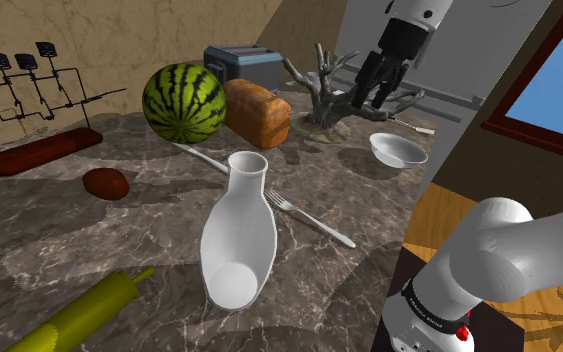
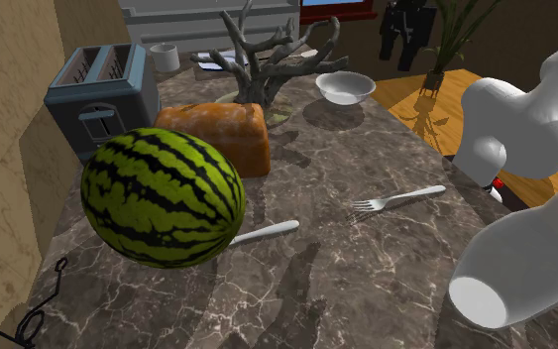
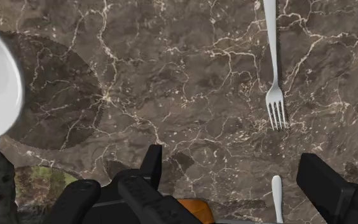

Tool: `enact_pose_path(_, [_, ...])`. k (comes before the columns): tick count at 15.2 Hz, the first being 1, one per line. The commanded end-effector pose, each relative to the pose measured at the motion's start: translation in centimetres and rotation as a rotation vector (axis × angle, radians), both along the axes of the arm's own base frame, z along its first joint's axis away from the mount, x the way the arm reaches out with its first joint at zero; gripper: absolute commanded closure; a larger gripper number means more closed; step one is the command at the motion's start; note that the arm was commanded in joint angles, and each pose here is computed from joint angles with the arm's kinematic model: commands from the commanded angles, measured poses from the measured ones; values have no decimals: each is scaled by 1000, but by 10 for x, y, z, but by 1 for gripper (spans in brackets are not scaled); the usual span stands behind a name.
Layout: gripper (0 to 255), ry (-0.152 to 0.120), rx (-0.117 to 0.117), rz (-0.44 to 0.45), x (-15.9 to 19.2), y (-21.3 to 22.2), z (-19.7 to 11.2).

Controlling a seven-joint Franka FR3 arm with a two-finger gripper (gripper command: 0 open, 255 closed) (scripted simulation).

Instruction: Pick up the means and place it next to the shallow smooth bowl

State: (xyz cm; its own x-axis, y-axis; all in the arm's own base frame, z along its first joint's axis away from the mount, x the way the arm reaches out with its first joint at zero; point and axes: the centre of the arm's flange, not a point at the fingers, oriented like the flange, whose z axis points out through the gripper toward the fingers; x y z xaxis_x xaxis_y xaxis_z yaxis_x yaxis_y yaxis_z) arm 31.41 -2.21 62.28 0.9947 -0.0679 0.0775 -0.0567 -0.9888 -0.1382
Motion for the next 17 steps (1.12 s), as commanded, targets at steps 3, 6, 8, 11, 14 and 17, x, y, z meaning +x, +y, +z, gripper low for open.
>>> enact_pose_path(3, [0, 4, -8, 17, 22, 12, -11])
enact_pose_path(6, [0, 10, -20, 41, 54, 31, -29])
enact_pose_path(8, [0, 14, -27, 58, 75, 44, -40])
enact_pose_path(11, [0, 20, -39, 83, 106, 64, -58])
enact_pose_path(14, [0, 26, -51, 108, 137, 85, -77])
enact_pose_path(17, [0, 32, -63, 132, 167, 106, -96])
